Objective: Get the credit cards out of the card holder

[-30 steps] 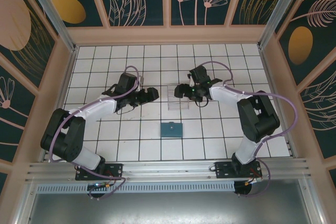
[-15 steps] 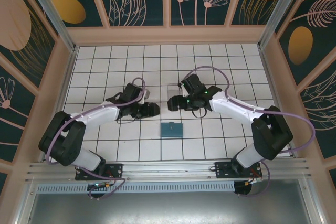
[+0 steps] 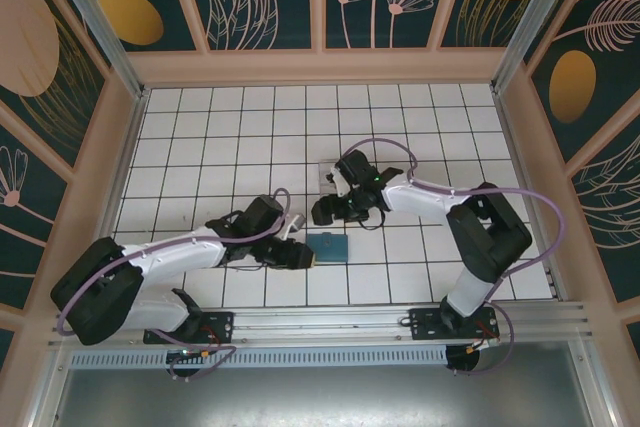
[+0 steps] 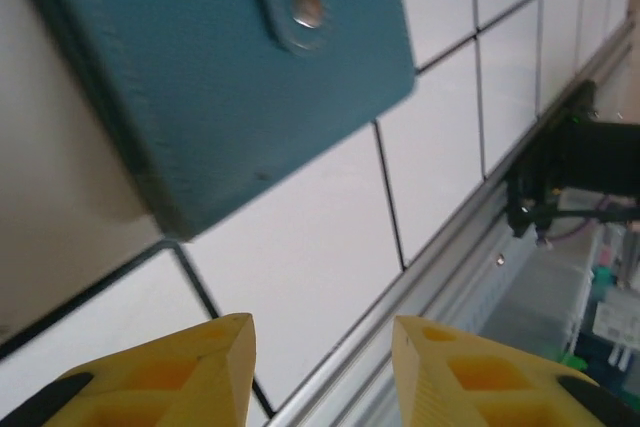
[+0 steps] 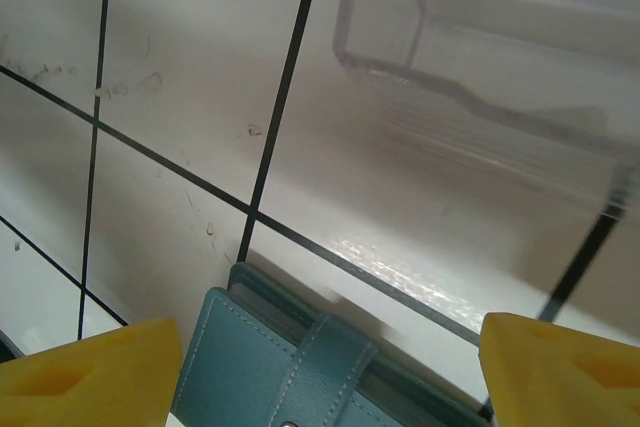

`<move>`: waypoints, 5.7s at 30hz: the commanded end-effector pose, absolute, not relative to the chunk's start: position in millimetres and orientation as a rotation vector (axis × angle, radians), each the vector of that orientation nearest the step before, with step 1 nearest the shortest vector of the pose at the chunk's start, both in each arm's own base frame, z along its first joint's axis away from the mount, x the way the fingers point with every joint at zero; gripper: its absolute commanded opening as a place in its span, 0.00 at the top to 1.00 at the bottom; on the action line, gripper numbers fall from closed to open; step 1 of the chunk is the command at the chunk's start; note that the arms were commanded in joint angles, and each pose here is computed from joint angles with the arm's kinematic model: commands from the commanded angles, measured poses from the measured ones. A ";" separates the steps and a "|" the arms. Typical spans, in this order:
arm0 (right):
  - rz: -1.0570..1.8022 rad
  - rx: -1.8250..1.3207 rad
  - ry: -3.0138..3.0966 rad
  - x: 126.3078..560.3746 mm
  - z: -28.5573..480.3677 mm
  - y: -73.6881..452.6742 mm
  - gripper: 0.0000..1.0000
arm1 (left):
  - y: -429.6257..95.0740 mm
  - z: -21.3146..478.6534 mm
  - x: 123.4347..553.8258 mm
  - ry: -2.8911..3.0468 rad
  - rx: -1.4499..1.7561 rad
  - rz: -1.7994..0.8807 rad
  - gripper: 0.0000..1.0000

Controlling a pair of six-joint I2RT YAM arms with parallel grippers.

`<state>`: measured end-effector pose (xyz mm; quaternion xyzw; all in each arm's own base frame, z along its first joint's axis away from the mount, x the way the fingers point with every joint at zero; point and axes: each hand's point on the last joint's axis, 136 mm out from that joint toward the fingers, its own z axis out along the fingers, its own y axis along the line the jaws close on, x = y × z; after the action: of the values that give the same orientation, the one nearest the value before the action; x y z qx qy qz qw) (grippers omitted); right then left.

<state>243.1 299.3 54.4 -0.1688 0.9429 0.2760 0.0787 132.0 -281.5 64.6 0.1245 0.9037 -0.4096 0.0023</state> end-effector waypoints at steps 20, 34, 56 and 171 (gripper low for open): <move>0.911 -0.504 2.912 196.3 36.0 290.8 0.35 | -289.0 23.9 131.2 2.940 0.225 -1.230 0.76; 0.987 -0.408 2.923 164.9 43.2 288.5 0.43 | -286.8 15.2 156.9 2.923 0.135 -1.105 0.80; 0.679 -0.423 2.892 159.6 53.4 272.4 0.46 | -282.5 24.9 195.2 2.905 0.164 -1.098 0.82; 0.583 -1.449 2.021 178.2 92.6 338.5 0.84 | -258.8 16.9 186.8 2.889 -0.330 -1.295 0.84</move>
<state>172.1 331.3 68.9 -0.5572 0.7696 0.1931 0.2449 192.9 -266.4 30.6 -0.0962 0.8953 -0.4348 -0.0111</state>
